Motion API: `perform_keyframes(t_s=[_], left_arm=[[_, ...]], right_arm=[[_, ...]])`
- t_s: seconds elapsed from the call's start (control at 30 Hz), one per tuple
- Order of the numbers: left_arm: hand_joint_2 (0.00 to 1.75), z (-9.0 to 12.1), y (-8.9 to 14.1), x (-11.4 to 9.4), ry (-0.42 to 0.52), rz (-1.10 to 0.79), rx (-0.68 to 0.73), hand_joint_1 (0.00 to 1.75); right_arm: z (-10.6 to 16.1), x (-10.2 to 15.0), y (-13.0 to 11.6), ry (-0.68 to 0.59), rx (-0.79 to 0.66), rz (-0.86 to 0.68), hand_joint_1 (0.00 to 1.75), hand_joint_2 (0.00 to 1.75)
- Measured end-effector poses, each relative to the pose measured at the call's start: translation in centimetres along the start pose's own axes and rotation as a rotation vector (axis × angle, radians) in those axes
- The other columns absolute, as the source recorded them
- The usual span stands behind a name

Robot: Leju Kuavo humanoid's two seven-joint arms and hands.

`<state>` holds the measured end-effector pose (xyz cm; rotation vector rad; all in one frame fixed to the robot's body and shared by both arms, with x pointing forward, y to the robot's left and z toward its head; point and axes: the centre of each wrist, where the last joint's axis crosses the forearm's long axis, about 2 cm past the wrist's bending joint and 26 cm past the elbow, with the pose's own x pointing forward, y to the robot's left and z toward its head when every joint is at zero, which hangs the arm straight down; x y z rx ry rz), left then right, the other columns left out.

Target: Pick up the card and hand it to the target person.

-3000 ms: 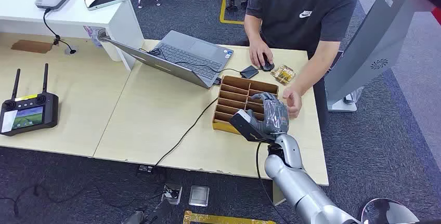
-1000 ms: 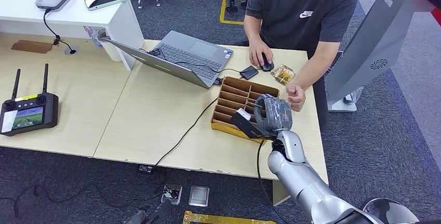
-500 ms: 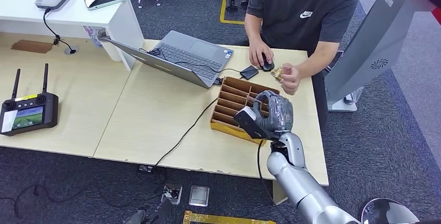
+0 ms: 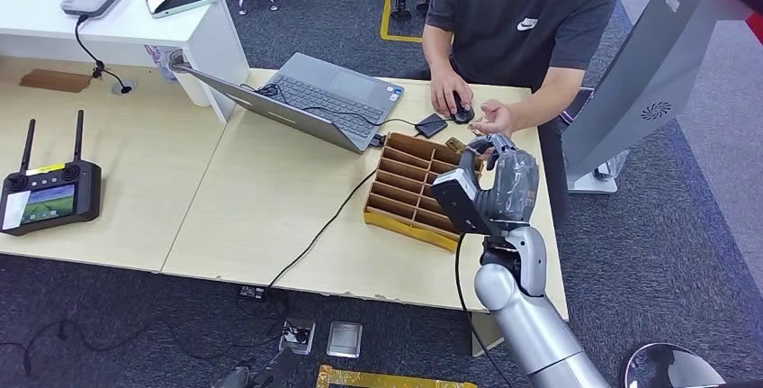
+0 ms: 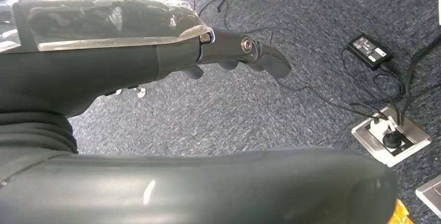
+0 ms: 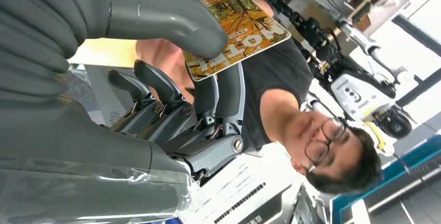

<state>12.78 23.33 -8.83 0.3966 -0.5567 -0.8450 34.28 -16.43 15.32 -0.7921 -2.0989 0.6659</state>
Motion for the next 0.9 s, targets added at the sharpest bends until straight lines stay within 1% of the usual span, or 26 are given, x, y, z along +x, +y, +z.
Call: perform_keyframes(t_s=[0.1,0.2,0.33,0.47,0.63,0.8,0.83,0.87,0.9], left_arm=[[0.00,0.0,0.0,0.0,0.000,0.000,-0.001,0.00],[0.00,0.0,0.0,0.0,-0.003,-0.006,-0.005,0.00],[0.00,-0.1,0.2,0.3,-0.016,-0.018,-0.014,0.00],[0.00,-0.2,0.2,0.5,-0.026,-0.019,-0.021,0.00],[0.00,-0.2,0.2,0.6,-0.039,-0.019,-0.026,0.00],[0.00,-0.2,0.2,0.7,-0.044,-0.018,-0.027,0.00],[0.00,-0.1,0.2,0.7,-0.045,-0.017,-0.027,0.00],[0.00,-0.1,0.2,0.7,-0.045,-0.017,-0.027,0.00],[0.00,-0.1,0.2,0.7,-0.045,-0.017,-0.026,0.00]], right_arm=[[-0.6,-0.3,-0.5,-0.020,-0.015,0.016,1.75,1.75],[-1.8,-0.8,-1.0,-0.042,-0.026,0.029,1.75,1.75],[-4.0,-2.3,-1.3,-0.043,0.001,0.086,1.75,1.75],[-5.3,-4.0,-1.3,-0.003,0.059,0.152,1.75,1.75],[-5.6,-5.3,-0.9,0.040,0.116,0.206,1.75,1.75],[-5.2,-5.9,-0.3,0.061,0.156,0.230,1.75,1.75],[-5.1,-5.9,-0.2,0.060,0.162,0.233,1.69,1.75],[-5.0,-5.9,0.0,0.058,0.167,0.236,1.41,1.75],[-4.9,-5.9,0.1,0.056,0.169,0.238,1.30,1.75]])
